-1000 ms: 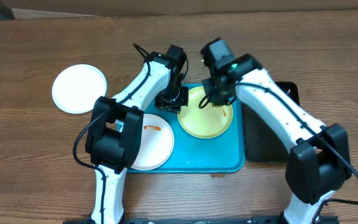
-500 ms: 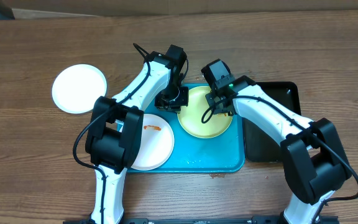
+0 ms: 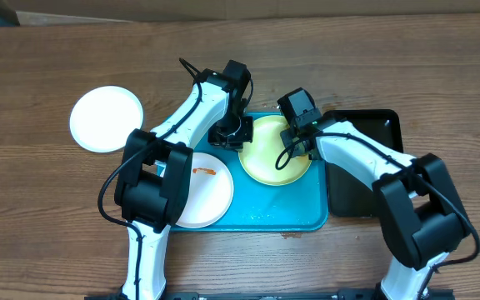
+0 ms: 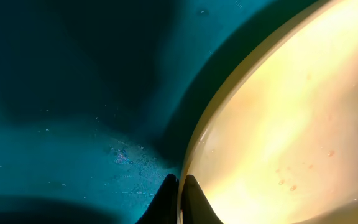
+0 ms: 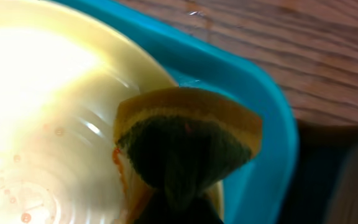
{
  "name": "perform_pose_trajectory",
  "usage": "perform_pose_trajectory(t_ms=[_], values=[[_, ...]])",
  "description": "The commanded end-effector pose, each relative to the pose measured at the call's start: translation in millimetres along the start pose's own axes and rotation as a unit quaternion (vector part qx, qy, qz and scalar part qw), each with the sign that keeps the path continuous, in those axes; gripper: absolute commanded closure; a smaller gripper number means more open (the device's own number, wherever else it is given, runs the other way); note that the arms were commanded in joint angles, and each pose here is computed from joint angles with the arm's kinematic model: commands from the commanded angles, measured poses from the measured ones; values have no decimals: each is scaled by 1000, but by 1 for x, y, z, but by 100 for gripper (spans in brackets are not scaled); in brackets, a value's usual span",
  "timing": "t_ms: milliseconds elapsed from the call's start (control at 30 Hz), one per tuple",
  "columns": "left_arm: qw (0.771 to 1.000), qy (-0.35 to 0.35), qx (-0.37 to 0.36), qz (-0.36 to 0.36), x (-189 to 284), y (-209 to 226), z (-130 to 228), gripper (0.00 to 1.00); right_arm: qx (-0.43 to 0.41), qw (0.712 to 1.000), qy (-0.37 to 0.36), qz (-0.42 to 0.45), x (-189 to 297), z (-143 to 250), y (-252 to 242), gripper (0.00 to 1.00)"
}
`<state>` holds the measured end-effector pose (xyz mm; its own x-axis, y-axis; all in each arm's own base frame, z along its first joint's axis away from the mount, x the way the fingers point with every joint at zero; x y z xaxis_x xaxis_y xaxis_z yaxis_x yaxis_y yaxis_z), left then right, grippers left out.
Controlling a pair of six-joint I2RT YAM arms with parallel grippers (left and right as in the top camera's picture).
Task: Clean dirty plates on tray and stack at the side
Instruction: 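Carry sponge to the held yellow plate and scrub its surface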
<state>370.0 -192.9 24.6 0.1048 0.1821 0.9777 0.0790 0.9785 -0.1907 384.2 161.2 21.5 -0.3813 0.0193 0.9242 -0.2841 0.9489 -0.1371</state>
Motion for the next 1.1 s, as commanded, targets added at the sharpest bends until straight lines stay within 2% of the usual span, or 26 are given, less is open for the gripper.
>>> perform_pose_trajectory(t_ms=[0, 467, 633, 833, 967, 1067], values=[[1000, 7, -11, -2, -5, -2, 3, 96, 15, 998, 42, -54, -18, 22, 17, 96], [1000, 4, -11, -1, -5, -2, 2, 96, 10, 974, 103, -201, -4, 48, 63, 96], [1000, 3, -11, -1, -5, -2, 1, 96, 4, 959, 107, -261, 8, 45, 80, 96], [1000, 4, -15, -1, -5, -2, 1, 96, -12, 955, 83, -286, 48, 1, 71, 96], [1000, 3, -15, -1, -5, -2, 1, 96, -28, 958, 50, -280, 90, -36, 43, 96], [1000, 3, -15, -1, -5, -2, 1, 96, -48, 964, 36, -261, 114, -49, 11, 96]])
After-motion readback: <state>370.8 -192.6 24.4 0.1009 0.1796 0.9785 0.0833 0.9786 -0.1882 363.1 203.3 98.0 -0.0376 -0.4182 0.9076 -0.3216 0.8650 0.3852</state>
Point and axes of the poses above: each gripper's point midway between its finger pads, its own x axis back along the fingers, its own y axis along the line the jaws close on, z = x × y, the point moved 1 cm from there along x, back along the fingers, and after that the axes turned 3 degrees about -x, right-handed, at the moved point
